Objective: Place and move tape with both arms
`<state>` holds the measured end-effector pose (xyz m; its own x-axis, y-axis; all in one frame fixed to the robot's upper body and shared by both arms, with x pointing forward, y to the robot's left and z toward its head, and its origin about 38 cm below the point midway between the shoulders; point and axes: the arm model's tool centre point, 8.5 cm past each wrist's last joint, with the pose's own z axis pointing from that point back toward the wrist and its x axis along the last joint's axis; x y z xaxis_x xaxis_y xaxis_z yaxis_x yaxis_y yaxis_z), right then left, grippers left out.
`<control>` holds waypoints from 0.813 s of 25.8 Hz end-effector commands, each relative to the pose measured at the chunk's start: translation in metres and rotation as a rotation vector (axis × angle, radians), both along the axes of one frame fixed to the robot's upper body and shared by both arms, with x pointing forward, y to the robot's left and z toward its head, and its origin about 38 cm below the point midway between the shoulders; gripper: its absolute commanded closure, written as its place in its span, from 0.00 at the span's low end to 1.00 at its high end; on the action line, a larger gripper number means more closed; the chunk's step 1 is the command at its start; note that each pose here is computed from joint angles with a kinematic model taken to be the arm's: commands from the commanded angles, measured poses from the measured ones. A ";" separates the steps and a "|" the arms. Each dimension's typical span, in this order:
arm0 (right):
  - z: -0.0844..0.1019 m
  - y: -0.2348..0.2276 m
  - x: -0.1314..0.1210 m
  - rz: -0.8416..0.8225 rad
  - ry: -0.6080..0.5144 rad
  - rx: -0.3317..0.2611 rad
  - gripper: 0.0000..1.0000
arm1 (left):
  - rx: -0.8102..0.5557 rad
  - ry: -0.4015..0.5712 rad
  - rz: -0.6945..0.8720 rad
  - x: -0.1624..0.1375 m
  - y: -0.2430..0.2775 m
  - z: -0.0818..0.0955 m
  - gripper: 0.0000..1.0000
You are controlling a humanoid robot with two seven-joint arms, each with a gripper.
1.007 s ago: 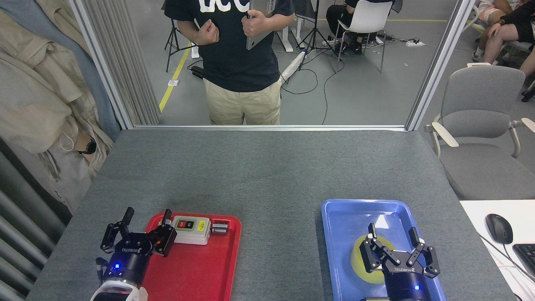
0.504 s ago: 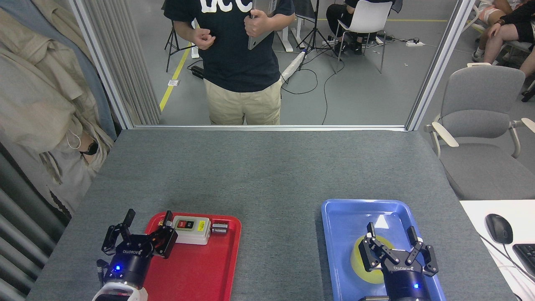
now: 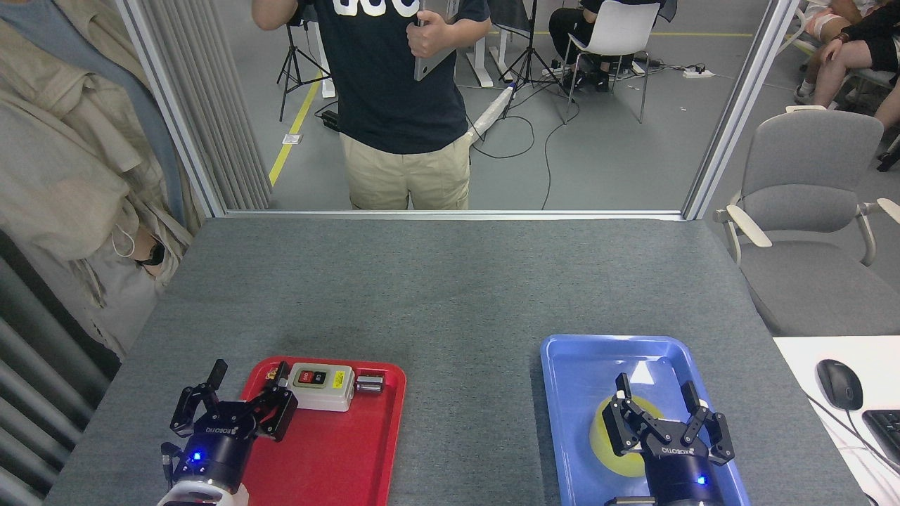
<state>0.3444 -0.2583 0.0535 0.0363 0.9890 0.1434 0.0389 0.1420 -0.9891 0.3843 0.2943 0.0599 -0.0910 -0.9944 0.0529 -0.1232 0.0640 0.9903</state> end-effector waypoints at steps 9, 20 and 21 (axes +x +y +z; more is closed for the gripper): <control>-0.003 0.002 -0.001 0.038 0.004 -0.015 0.00 | -0.003 0.006 0.001 0.000 0.001 -0.002 0.00; -0.005 0.002 -0.001 0.042 0.010 -0.075 0.00 | -0.005 0.005 0.004 0.000 0.001 -0.001 0.00; -0.005 0.002 -0.001 0.044 0.010 -0.075 0.00 | -0.005 0.005 0.004 0.000 0.001 -0.001 0.00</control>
<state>0.3430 -0.2558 0.0492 -0.0046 0.9968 0.0796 0.0263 0.0796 -0.9965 0.3842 0.2954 0.0584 -0.0876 -0.9944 0.0590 -0.1180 0.0691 0.9906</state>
